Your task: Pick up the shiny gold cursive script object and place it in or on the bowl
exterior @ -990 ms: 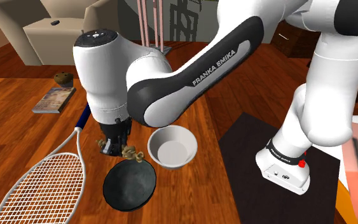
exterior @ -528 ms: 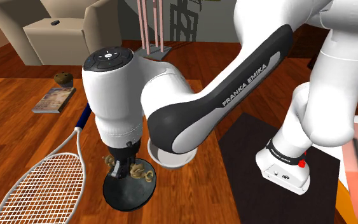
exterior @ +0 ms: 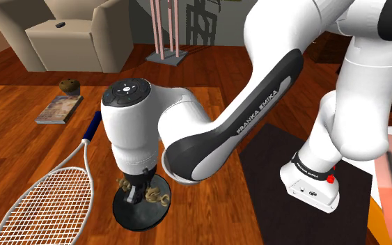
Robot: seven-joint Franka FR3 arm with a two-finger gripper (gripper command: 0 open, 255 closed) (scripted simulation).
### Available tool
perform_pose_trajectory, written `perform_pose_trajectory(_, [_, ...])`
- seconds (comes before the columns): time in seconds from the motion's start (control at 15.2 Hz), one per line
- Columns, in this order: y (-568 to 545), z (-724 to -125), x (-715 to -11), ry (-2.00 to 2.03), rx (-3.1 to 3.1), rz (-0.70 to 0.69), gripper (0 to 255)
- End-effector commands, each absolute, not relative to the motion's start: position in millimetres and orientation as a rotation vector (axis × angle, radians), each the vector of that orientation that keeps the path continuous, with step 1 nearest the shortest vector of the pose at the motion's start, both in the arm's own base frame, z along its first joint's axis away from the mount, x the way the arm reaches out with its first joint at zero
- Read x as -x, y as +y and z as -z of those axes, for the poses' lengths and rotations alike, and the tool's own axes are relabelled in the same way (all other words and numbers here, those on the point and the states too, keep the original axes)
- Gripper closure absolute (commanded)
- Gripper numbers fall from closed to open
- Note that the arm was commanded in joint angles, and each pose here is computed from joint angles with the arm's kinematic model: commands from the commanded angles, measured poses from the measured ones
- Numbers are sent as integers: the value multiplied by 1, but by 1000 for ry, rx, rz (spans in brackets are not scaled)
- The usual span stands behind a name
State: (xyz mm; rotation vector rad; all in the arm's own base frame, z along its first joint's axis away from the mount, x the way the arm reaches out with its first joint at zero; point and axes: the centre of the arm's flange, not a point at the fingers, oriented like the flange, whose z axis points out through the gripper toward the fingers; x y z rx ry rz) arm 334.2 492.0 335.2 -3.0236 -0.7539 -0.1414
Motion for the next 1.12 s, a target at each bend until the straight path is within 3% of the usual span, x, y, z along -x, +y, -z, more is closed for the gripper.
perform_pose_trajectory(0.0, [492,-324,-334,-754,3023,142,255])
perform_pose_trajectory(0.66, [492,-311,-334,-754,3023,142,255])
perform_pose_trajectory(0.73, [493,-311,-334,-754,3023,142,0])
perform_pose_trajectory(1.06, [492,-311,-334,-754,3023,142,0])
